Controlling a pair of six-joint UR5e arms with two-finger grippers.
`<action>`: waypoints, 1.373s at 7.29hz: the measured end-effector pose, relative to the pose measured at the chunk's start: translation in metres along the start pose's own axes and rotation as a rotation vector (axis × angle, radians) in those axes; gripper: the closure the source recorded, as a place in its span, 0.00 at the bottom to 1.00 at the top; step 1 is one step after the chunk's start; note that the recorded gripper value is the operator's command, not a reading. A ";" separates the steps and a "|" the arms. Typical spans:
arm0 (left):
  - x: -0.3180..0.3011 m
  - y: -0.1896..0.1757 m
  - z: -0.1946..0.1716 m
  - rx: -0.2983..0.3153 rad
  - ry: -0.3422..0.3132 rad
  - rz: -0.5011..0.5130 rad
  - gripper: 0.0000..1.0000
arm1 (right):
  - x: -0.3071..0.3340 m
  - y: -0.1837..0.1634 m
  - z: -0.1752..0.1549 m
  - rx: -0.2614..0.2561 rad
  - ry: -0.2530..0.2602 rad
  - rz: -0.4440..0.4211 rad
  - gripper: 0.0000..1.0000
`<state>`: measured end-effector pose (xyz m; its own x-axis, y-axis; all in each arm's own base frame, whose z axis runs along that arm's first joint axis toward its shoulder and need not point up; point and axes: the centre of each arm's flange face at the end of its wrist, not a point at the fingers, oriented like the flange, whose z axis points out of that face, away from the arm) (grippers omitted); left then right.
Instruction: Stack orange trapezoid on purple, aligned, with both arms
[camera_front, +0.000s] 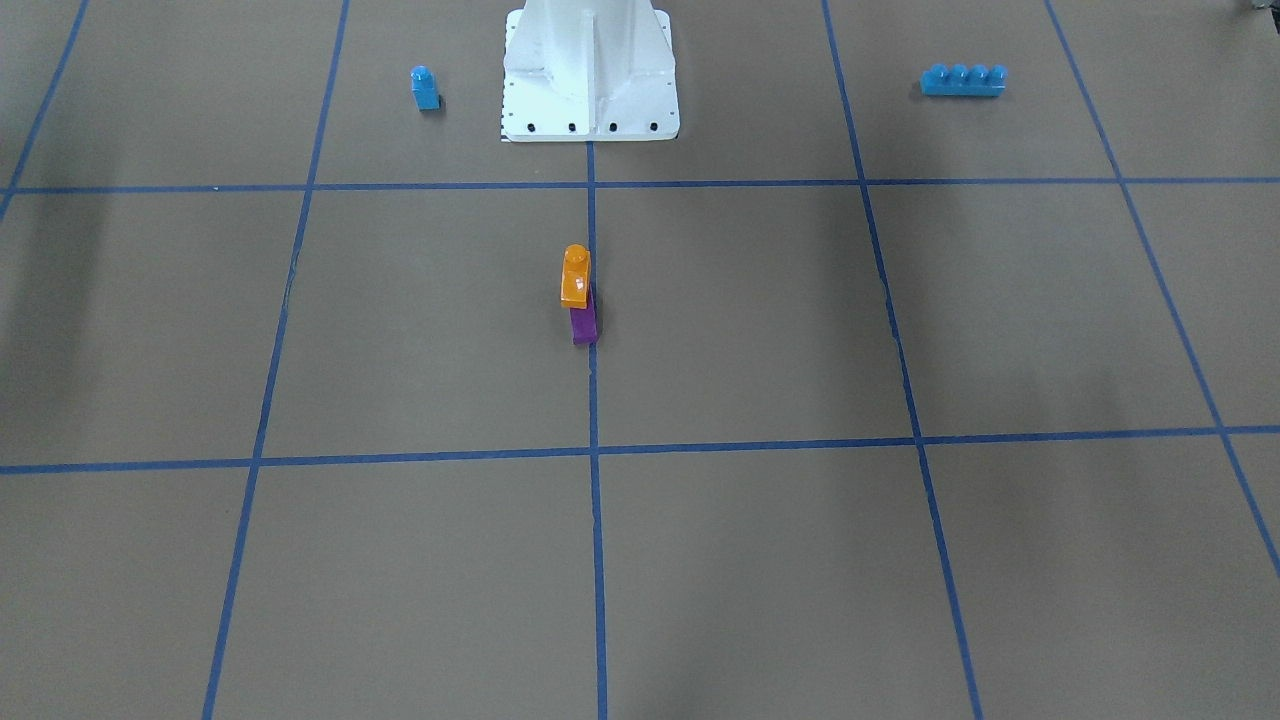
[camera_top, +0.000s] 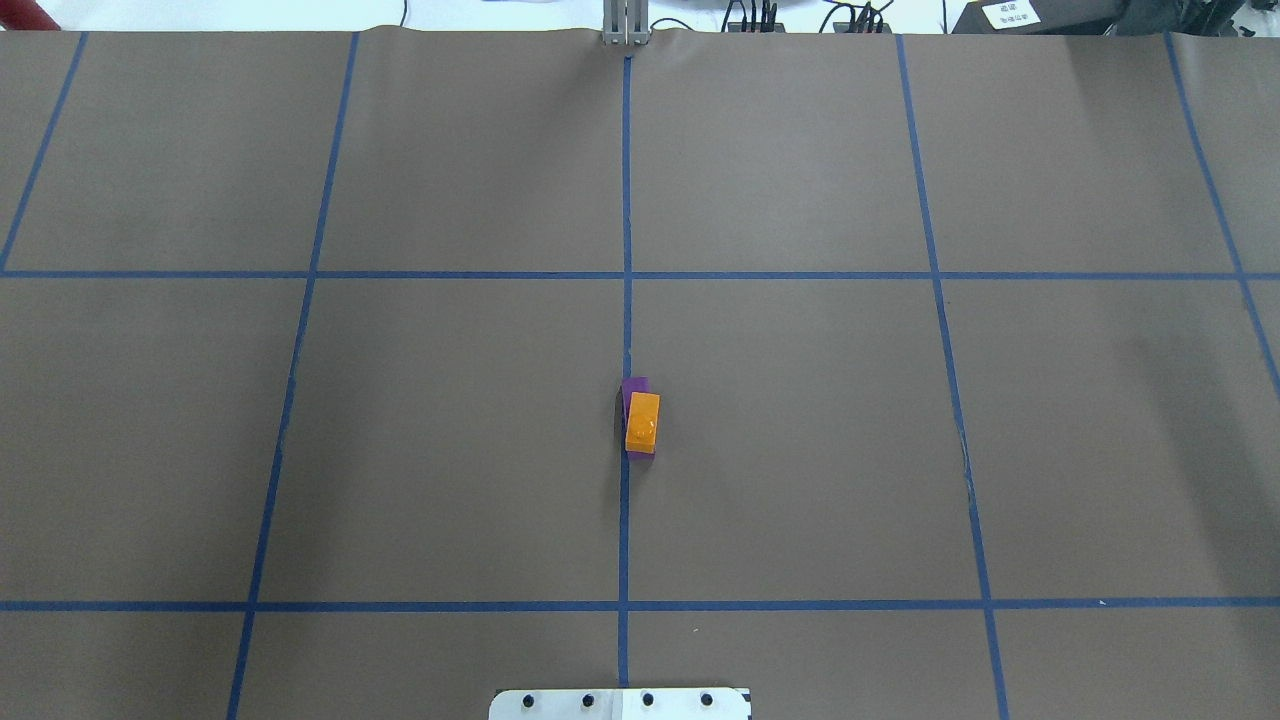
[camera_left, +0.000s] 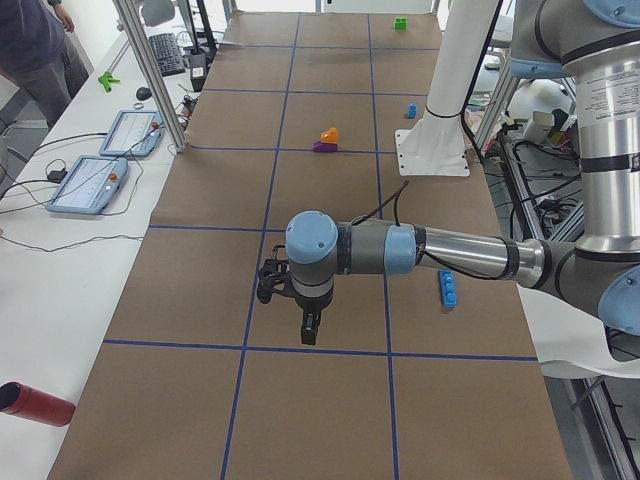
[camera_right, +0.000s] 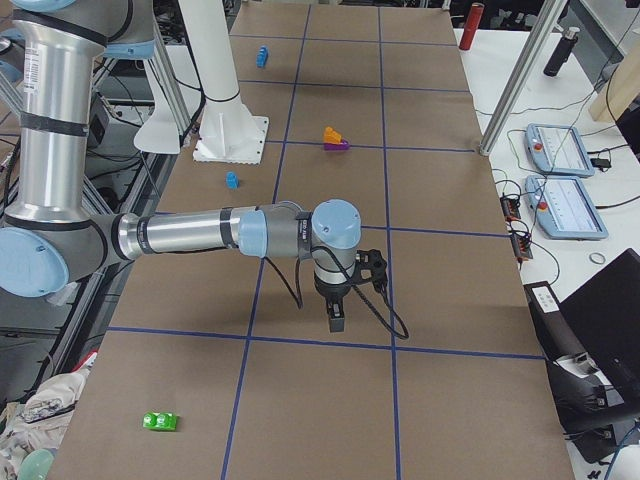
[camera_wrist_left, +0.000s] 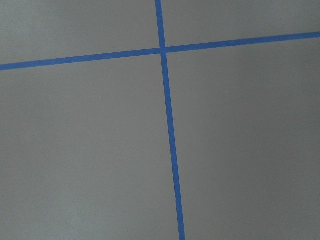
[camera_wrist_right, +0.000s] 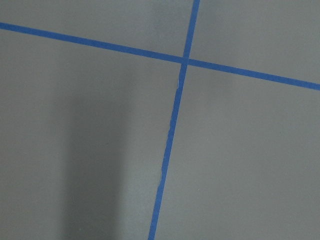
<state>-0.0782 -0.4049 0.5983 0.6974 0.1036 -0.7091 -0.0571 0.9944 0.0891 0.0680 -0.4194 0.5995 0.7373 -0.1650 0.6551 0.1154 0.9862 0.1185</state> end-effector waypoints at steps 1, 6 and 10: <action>-0.001 0.000 -0.001 0.002 0.000 -0.002 0.00 | 0.000 0.000 0.000 0.000 0.000 -0.001 0.00; -0.001 0.001 -0.001 0.003 -0.001 -0.004 0.00 | -0.001 0.000 0.000 0.001 -0.003 -0.002 0.00; -0.002 0.001 -0.001 0.003 -0.001 -0.004 0.00 | -0.003 0.000 -0.003 0.006 -0.006 -0.006 0.00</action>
<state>-0.0802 -0.4043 0.5985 0.6983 0.0992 -0.7089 -0.0519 0.9948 0.0881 0.0676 -0.4187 0.5955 0.7329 -0.1707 0.6585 0.1155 0.9852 0.1269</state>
